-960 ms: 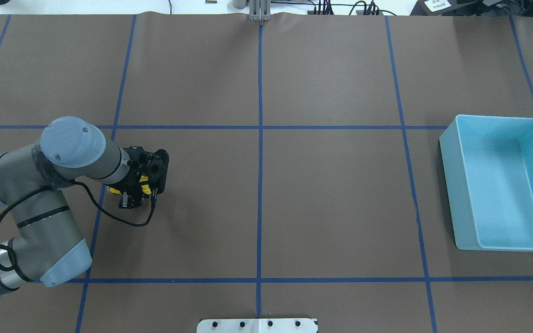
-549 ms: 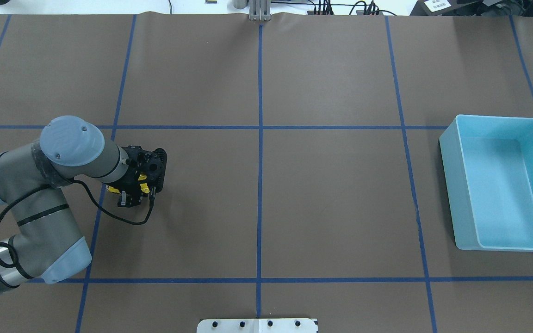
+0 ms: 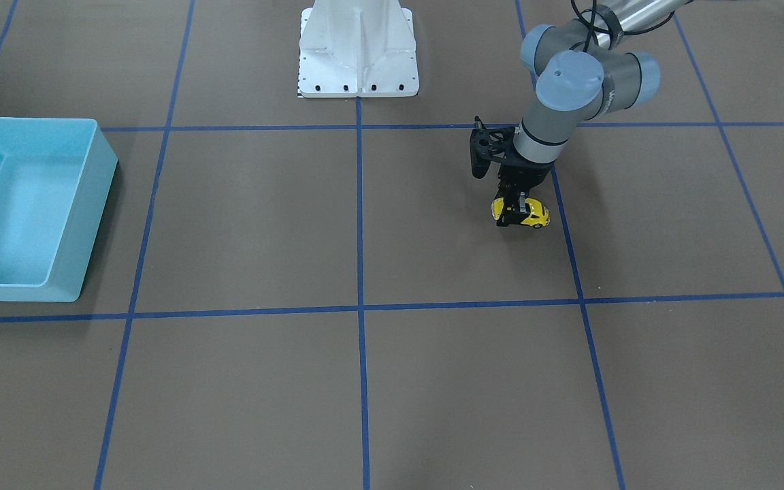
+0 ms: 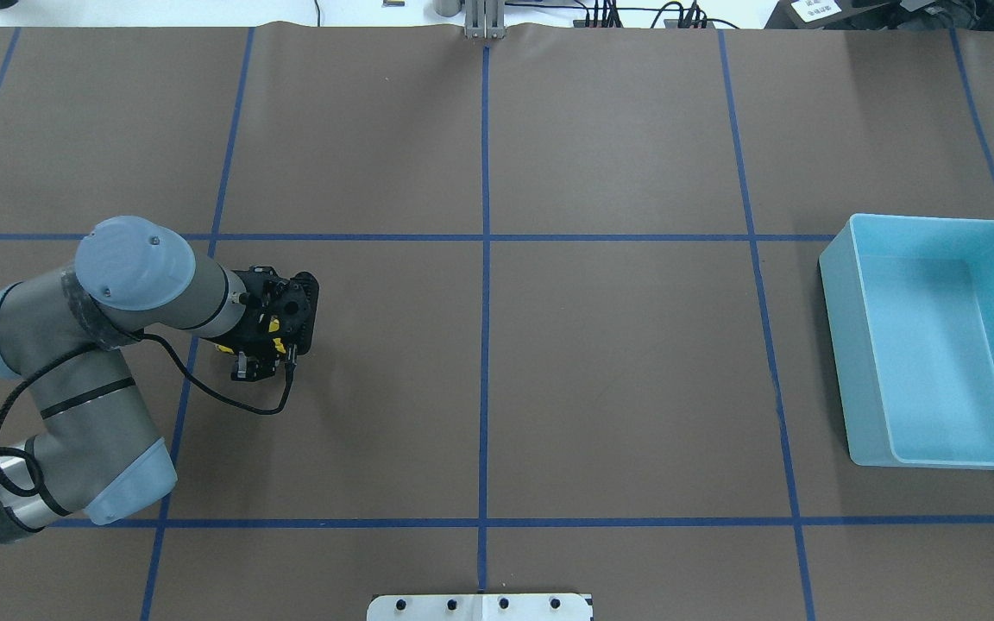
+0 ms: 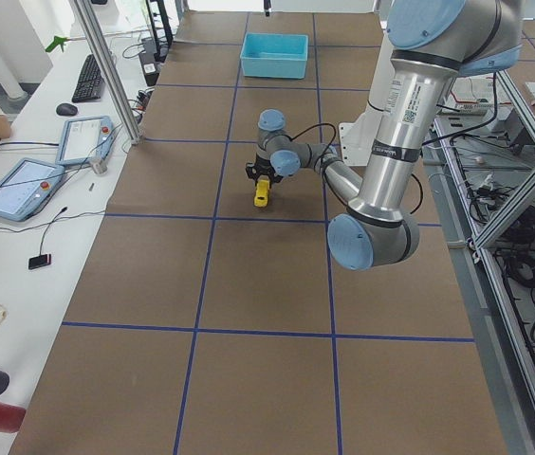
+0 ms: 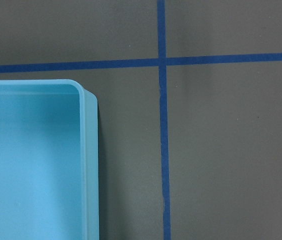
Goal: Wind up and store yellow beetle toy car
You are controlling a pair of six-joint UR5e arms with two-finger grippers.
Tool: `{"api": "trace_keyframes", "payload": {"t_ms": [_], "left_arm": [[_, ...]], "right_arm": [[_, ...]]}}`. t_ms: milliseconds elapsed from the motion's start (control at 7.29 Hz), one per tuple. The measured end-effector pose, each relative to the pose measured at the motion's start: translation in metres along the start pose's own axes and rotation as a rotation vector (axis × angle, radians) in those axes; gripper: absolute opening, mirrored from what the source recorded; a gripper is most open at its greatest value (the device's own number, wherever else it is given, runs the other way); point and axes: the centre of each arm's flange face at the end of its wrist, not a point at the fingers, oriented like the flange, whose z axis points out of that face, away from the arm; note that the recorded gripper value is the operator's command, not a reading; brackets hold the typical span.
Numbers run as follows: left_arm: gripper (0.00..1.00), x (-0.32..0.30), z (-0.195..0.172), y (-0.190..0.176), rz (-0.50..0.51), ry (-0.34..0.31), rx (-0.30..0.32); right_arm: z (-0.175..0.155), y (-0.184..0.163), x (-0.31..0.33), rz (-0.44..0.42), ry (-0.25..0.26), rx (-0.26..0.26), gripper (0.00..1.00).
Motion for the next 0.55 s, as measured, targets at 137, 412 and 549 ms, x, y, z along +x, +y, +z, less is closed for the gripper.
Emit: {"api": "trace_keyframes", "payload": {"t_ms": [137,412,549], "left_arm": [[0.36,-0.0002,0.0029,0.0000,-0.014,0.001,0.000],[0.36,0.0014,0.0095,0.0009,-0.049,0.012,-0.006],[0.36,0.0022,0.0106,0.0003,-0.059,0.015,-0.005]], "right_arm": [[0.0001,-0.0003,0.0001,0.000,0.001,0.000,1.00],[0.0003,-0.0005,0.0005,0.000,0.003,0.000,1.00],[0.0003,-0.0005,0.0006,0.001,0.003,0.000,1.00]]}}
